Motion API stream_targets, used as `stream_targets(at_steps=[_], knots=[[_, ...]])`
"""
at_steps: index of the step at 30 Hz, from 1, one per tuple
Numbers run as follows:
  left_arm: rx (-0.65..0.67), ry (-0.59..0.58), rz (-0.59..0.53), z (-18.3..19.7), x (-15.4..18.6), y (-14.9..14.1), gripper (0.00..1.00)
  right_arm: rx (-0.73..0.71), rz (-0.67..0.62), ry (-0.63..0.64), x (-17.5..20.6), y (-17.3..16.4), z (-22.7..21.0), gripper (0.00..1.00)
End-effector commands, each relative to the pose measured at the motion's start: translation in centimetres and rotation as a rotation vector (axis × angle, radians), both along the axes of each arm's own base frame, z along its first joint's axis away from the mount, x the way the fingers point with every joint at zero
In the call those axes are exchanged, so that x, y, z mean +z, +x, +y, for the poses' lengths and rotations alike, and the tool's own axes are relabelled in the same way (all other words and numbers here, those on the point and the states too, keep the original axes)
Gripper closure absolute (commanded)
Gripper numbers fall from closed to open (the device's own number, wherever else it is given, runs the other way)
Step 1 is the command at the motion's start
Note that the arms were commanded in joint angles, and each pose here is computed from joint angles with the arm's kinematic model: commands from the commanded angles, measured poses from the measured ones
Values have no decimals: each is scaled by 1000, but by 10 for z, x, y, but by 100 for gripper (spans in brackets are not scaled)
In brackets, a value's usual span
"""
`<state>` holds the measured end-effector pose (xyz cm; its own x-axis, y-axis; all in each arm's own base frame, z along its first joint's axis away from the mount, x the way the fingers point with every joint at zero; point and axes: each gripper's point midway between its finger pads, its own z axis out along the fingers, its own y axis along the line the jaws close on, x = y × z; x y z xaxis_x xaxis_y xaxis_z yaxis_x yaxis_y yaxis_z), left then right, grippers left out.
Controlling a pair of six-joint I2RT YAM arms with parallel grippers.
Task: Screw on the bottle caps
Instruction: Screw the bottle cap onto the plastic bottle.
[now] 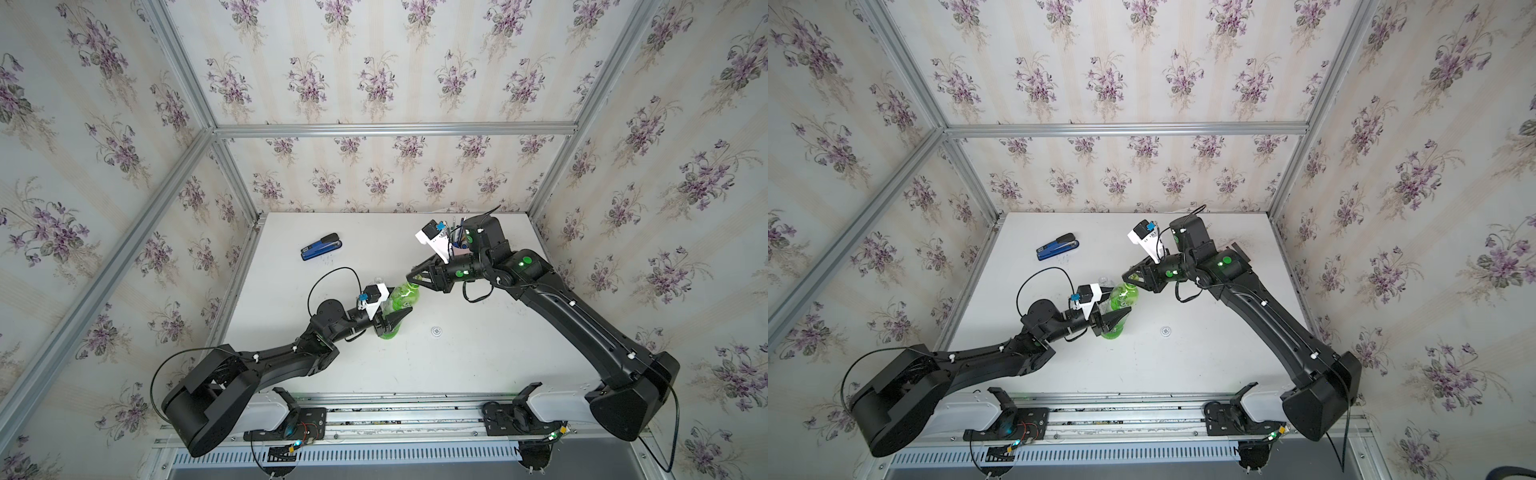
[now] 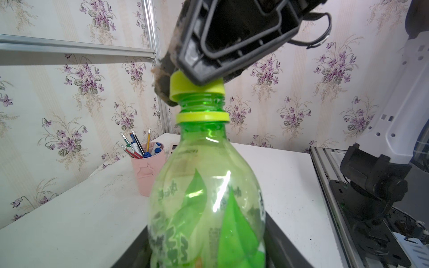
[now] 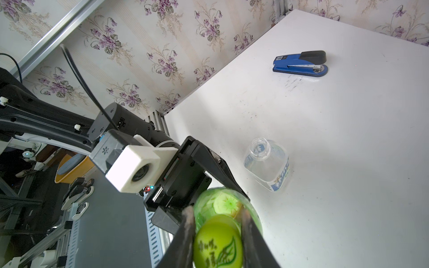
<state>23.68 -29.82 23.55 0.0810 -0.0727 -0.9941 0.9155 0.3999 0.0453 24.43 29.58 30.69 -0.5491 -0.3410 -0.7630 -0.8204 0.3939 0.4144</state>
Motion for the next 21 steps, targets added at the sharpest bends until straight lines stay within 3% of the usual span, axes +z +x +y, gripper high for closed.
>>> stream_targets(at_steps=[1, 21], knots=[[-32, -59, -108, 0, 27, -9, 39, -10, 2, -45, -10, 1, -4, 69], [-39, -83, -100, -2, 27, -8, 39, -36, -18, -48, -9, 7, -5, 67]])
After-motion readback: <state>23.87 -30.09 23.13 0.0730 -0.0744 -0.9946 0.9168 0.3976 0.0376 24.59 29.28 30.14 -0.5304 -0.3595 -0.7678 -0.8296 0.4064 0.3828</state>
